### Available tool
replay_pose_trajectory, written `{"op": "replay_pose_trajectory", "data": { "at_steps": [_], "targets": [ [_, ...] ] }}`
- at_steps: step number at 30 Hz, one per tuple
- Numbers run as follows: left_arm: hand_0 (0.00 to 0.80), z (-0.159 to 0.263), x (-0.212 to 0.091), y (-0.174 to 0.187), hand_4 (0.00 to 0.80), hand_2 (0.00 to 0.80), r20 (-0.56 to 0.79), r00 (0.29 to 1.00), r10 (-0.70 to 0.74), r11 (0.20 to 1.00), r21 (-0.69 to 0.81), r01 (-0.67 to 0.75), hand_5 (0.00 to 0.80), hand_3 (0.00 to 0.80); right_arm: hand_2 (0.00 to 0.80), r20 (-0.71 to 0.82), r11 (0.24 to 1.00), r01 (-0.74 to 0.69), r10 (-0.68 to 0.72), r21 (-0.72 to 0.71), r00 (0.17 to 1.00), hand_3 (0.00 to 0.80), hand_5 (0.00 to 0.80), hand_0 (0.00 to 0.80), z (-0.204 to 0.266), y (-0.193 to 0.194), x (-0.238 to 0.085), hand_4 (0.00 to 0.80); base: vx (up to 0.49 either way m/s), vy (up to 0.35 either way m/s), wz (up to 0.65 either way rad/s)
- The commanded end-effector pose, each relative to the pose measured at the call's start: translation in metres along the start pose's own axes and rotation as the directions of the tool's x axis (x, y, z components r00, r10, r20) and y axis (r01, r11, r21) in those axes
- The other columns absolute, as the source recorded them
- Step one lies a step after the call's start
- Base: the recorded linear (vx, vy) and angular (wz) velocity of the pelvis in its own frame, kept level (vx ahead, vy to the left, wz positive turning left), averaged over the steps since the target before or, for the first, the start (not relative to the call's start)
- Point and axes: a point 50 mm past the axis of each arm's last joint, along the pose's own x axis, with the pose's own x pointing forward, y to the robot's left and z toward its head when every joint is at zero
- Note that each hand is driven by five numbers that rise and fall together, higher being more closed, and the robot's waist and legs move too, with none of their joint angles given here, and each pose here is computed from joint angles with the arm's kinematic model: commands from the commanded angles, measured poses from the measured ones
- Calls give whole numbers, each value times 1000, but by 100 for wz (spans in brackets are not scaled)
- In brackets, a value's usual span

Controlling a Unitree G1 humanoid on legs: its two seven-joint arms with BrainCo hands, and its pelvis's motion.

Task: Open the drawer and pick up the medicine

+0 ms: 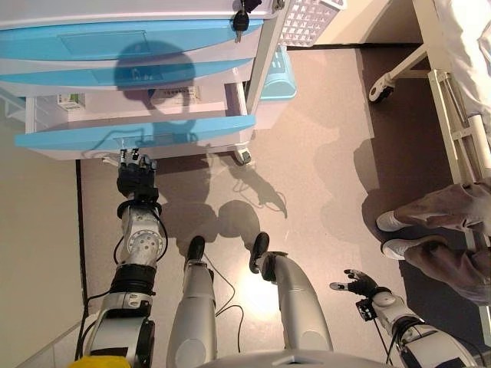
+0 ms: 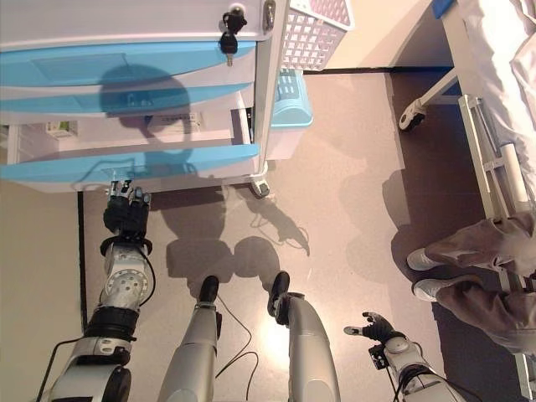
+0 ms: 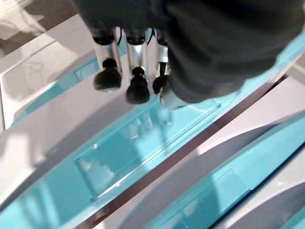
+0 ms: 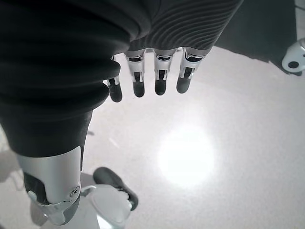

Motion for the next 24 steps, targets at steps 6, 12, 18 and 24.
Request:
{"op": "replay_pose_trajectory", "data": {
  "at_steps": [6,12,18,24],
  "targets": [
    [800,68,-13,-77,800,800,299,842,-449,892,95,442,800,800,0,-137,998,49,-54,-38,989,0,0,0,-46,-16,-11,0,-11,-15,16],
    [800,61,-18,-72,800,800,270,852,-448,893,92,440,800,800,0,-139,998,49,-53,-36,989,0,0,0,-46,-14,-11,0,-10,-12,7],
    [800,56,-23,-71,800,800,236,852,-468,883,97,458,800,800,0,-136,997,52,-58,-49,989,0,0,0,-44,-16,-11,0,-13,-17,10],
    [800,51,-28,-72,800,800,211,848,-487,873,89,479,800,800,0,-116,997,56,-61,-49,991,0,0,0,-38,-17,-9,0,-3,-27,20]
  ]
}}
